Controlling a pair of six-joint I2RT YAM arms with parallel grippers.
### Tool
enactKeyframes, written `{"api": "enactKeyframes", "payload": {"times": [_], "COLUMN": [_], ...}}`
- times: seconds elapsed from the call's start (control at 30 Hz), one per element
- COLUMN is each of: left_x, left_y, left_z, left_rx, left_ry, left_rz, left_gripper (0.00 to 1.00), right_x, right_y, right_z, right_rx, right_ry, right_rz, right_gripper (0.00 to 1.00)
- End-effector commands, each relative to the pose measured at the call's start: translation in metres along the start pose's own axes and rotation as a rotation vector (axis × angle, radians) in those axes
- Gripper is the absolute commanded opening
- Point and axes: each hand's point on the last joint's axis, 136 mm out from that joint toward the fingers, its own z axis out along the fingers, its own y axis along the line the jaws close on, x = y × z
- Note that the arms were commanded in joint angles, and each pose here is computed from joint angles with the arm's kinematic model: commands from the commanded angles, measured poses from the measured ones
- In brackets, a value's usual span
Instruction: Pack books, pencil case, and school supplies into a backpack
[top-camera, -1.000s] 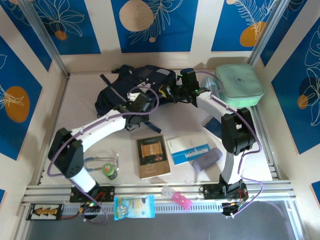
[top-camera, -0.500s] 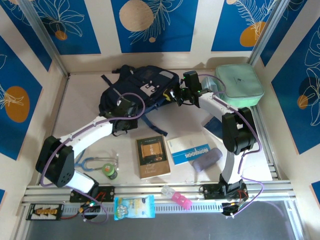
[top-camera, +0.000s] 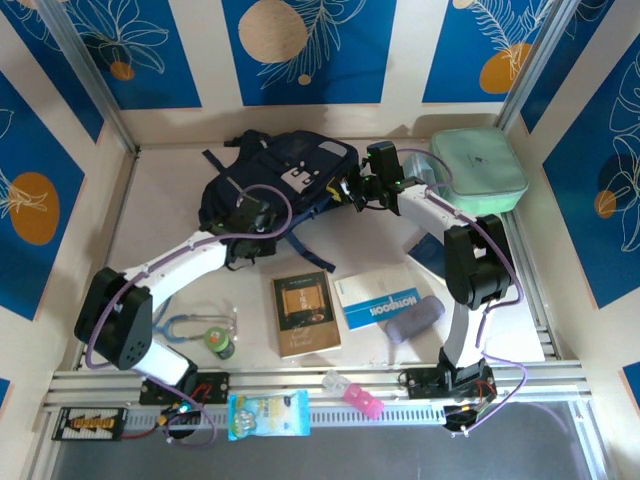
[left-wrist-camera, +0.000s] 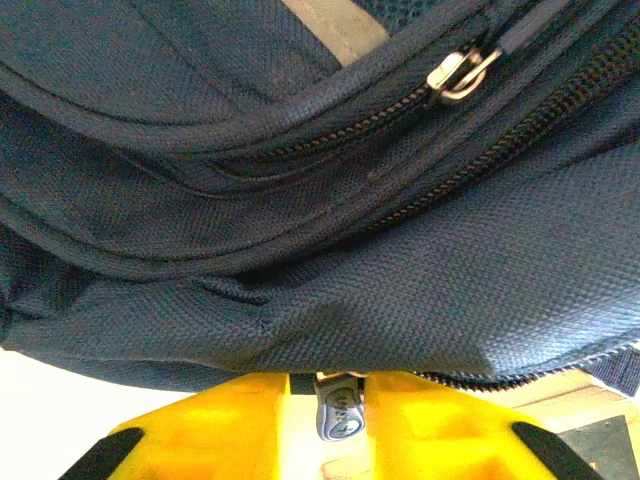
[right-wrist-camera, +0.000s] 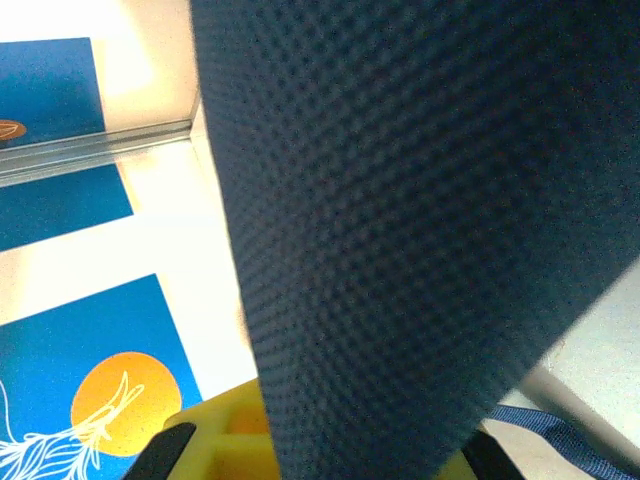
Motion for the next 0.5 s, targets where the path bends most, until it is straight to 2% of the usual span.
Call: {"api": "enactKeyframes", "payload": {"times": [0.0, 0.3, 0.47], "left_x": [0.0064, 0.016, 0.0122], "left_y": [0.001, -0.0053, 0.0014], "left_z": [0.0092, 0.0156, 0.0104], "left_rx": [0.016, 0.059, 0.03], "left_ry": [0.023, 0.052, 0.025], "left_rz": [-0.011, -0.04, -0.038], "left_gripper": [0.28, 0.26, 0.17], "right_x": [-0.0102, -0.0104, -0.0139], "right_y": [0.0345, 0.0326, 0.0326], "right_z": [-0.015, -0.0154, -0.0164], "right_rx": [-0.097, -0.091, -0.087], "right_ry": [-0.044, -0.049, -0.061], "right_rz": [-0.045, -0.042, -0.044], "right_gripper": [0.03, 0.03, 0.02]}}
